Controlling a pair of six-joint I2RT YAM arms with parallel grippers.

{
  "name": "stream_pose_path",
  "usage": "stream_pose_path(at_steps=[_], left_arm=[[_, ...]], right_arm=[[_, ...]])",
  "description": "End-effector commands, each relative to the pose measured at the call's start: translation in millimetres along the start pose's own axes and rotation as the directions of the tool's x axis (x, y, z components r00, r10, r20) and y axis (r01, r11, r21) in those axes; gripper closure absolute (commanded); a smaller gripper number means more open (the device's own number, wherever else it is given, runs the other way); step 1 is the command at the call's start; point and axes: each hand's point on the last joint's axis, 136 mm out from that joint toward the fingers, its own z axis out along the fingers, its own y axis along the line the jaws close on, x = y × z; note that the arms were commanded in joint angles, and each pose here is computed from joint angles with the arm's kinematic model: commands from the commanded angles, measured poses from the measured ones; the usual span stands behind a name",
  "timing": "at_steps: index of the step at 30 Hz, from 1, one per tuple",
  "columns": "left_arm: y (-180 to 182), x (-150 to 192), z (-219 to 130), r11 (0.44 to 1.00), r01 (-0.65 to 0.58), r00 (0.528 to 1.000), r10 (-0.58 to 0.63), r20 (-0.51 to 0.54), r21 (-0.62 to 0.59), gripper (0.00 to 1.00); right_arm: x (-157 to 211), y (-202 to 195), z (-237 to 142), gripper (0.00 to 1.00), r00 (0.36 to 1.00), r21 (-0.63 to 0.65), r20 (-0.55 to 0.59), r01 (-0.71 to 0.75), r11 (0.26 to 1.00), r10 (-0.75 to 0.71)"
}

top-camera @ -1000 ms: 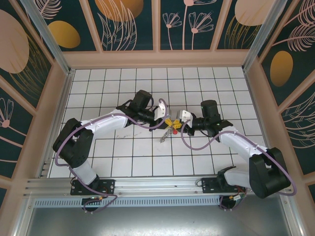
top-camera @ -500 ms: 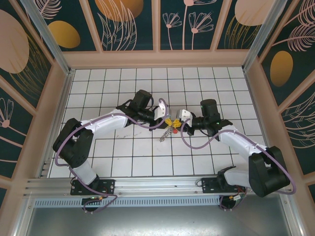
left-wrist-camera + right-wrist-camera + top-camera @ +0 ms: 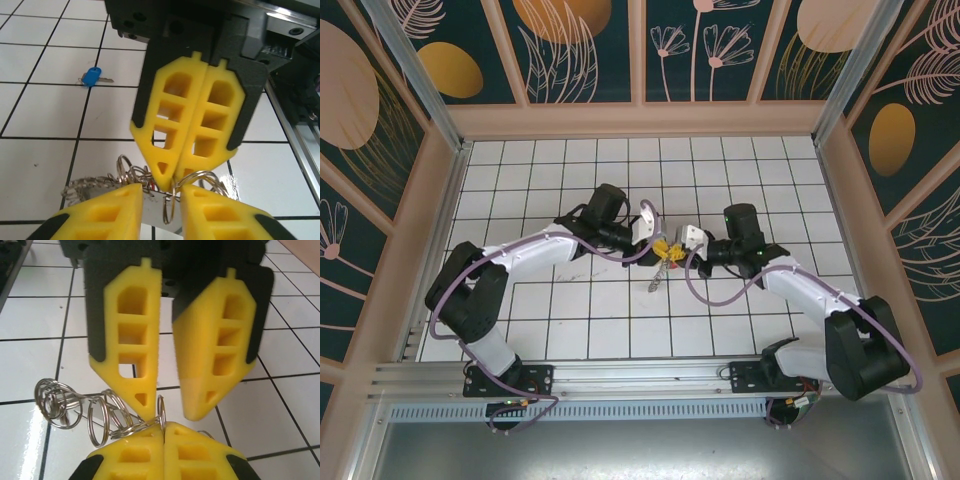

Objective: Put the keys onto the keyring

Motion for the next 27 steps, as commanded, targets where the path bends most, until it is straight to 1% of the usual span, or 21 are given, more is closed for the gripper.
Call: stream_pose_path(at_steps=[1,3,5,10,13,15,20,23,27], left_arm=[[-9,-5,-7,1.000,-0.004,1.000,0.004,0.019,-0.010,0.71],[-10,-1,-10,1.000,0.006,1.000,-0.006,0.008,-0.029,0.68],[-12,5,-10,0.999,0.017,1.000,-0.017,-0.008,-0.034,0.67],[-18,10,-10,0.999,0.039,0.999,-0.040,-0.017,-0.006,0.71],[-20,9,-10,0.999,0.036,0.999,-0.035,-0.015,0.009,0.71],[-23,10,-9,0.999,0.036,0.999,-0.035,-0.019,0.033,0.71],[-26,17,-5,0.996,0.042,0.998,-0.038,-0.049,0.077,0.75],[-26,16,-3,0.995,0.038,0.998,-0.033,-0.048,0.094,0.72],[-27,13,0,0.992,0.039,0.999,-0.034,-0.041,0.121,0.73]], right_arm=[[3,12,3,1.00,1.000,0.012,-0.005,0.002,1.000,-0.002],[6,15,2,1.00,1.000,0.032,-0.010,-0.002,0.999,0.003],[7,20,2,1.00,1.000,0.047,-0.005,0.008,0.999,-0.007],[7,31,2,1.00,0.999,0.008,0.004,-0.033,0.999,0.033],[6,36,1,1.00,0.998,-0.009,0.023,-0.050,0.999,0.050],[5,38,0,1.00,0.998,-0.002,0.038,-0.044,0.999,0.044],[7,34,0,1.00,0.998,0.017,0.044,-0.049,0.999,0.048],[7,32,-1,1.00,0.997,0.025,0.053,-0.049,0.998,0.048],[6,28,-3,1.00,0.997,0.038,0.066,-0.051,0.998,0.049]])
